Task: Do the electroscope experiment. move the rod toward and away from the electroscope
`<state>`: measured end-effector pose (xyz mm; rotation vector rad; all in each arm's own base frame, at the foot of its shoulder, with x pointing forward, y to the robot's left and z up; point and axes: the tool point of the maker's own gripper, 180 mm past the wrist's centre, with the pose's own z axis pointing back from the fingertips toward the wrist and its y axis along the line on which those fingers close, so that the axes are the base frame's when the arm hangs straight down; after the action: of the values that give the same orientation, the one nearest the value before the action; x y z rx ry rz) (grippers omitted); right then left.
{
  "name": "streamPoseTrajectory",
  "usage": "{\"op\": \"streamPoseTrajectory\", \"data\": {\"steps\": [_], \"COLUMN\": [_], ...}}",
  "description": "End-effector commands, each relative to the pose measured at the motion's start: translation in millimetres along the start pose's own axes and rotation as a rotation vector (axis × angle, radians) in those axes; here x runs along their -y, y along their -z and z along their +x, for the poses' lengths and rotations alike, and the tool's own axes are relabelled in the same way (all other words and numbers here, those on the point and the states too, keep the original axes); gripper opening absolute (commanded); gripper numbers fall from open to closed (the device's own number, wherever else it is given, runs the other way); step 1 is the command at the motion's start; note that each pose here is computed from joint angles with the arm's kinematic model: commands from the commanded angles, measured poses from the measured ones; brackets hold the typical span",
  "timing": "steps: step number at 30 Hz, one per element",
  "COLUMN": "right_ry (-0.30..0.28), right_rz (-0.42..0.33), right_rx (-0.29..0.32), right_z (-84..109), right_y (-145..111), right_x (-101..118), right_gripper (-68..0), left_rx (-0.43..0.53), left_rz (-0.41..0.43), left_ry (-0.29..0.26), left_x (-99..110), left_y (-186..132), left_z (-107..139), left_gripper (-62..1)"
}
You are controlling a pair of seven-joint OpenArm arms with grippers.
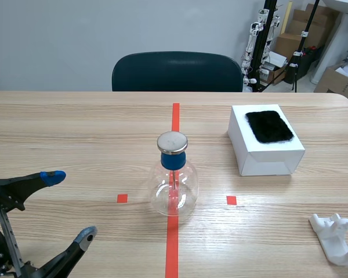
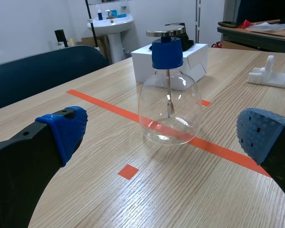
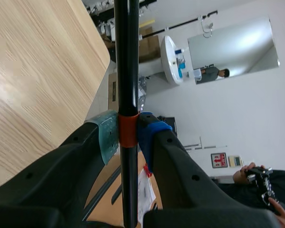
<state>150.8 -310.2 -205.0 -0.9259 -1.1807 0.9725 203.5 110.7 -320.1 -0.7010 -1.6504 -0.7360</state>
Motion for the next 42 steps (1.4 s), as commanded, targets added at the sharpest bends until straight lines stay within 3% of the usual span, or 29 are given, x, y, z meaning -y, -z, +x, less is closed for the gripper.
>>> {"op": "streamPoseTrajectory", "data": {"steps": [1,5,10,14,20,25,32,35,42], "right_ry": [-0.021,-0.053,-0.102,-0.167,-0.239,-0.338,-0.462,-0.519,-0.591], "right_rz": [-0.037,-0.075,-0.113,-0.122,-0.140,-0.125,-0.119,-0.084,-0.039], "right_rx": [0.016,0.024,0.080,0.116,0.184,0.259,0.319,0.317,0.292], "right_z": [1.8,2.0,14.3,34.2,82.1,124.4,163.9,171.1,174.3], "right_y": [6.8,22.4,44.3,64.8,90.4,103.9,112.6,114.7,118.4], "right_x": [13.5,27.7,42.8,47.6,48.8,33.2,4.0,-10.4,-26.7], "right_gripper": [-66.9,-66.9,-66.9,-66.9,-66.9,-66.9,-66.9,-67.0,-67.1], "left_rx": [0.023,0.023,0.023,0.023,0.023,0.023,0.024,0.024,0.024], "left_rz": [0.005,0.005,0.005,0.005,0.005,0.005,0.005,0.005,0.005], "left_ry": [0.006,0.006,0.006,0.006,0.006,0.006,0.006,0.006,0.006], "left_x": [-2.5,-2.5,-2.5,-2.5,-2.5,-2.5,-2.5,-2.5,-2.5], "left_y": [1.2,1.2,1.2,1.2,1.2,1.2,1.2,1.2,1.2], "left_z": [5.1,5.1,5.1,5.1,5.1,5.1,5.1,5.1,5.1], "left_gripper": [1.4,1.4,1.4,1.4,1.4,1.4,1.4,1.4,1.4]}}
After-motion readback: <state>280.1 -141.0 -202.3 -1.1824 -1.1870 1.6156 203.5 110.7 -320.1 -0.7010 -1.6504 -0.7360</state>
